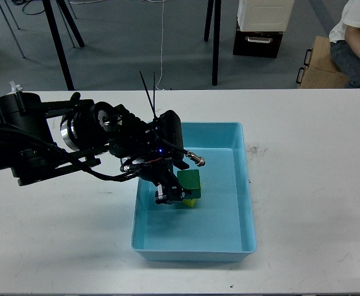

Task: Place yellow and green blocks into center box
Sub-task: 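Lower the green cube onto the yellow cube and open the left gripper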

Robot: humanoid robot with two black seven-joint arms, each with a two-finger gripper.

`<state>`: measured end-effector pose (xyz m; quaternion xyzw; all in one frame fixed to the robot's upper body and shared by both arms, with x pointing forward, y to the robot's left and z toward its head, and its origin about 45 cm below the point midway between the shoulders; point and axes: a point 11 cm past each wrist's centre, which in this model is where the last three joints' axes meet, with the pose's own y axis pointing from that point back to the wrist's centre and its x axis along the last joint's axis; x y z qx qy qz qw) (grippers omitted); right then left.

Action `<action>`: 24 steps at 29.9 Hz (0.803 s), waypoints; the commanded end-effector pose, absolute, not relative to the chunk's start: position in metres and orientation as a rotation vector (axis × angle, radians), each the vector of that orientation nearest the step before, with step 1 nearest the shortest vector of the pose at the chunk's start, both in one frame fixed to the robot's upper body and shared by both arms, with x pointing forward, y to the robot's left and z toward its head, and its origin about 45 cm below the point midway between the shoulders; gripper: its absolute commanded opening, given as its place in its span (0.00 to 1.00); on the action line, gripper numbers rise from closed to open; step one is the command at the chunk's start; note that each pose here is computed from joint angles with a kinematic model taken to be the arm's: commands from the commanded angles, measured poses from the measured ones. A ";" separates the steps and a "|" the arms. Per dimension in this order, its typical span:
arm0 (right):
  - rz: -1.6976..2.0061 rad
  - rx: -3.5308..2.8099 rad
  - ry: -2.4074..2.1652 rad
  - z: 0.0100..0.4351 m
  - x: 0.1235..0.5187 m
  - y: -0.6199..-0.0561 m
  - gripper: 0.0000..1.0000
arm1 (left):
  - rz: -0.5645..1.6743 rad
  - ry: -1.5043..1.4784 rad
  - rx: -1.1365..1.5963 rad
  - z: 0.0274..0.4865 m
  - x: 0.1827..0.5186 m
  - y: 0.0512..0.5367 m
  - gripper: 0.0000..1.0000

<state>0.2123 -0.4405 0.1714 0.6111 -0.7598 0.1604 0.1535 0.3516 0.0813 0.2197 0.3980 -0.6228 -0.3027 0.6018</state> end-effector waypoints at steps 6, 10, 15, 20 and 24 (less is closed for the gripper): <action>0.455 1.764 -2.174 0.170 0.213 -0.437 0.98 | -0.659 -1.425 0.912 0.230 0.356 0.085 0.98; 0.454 1.774 -2.177 0.171 0.214 -0.435 0.98 | -0.598 -1.391 0.867 0.246 0.355 0.086 0.99; 0.473 1.817 -2.171 0.176 0.219 -0.428 0.98 | -0.535 -1.440 0.708 0.293 0.329 0.079 0.99; 0.564 1.938 -2.183 0.199 0.246 -0.399 0.98 | -0.328 -1.295 0.497 0.345 0.320 0.083 0.99; 0.572 2.064 -2.198 0.205 0.271 -0.364 0.98 | -0.067 -1.079 0.378 0.360 0.340 0.120 1.00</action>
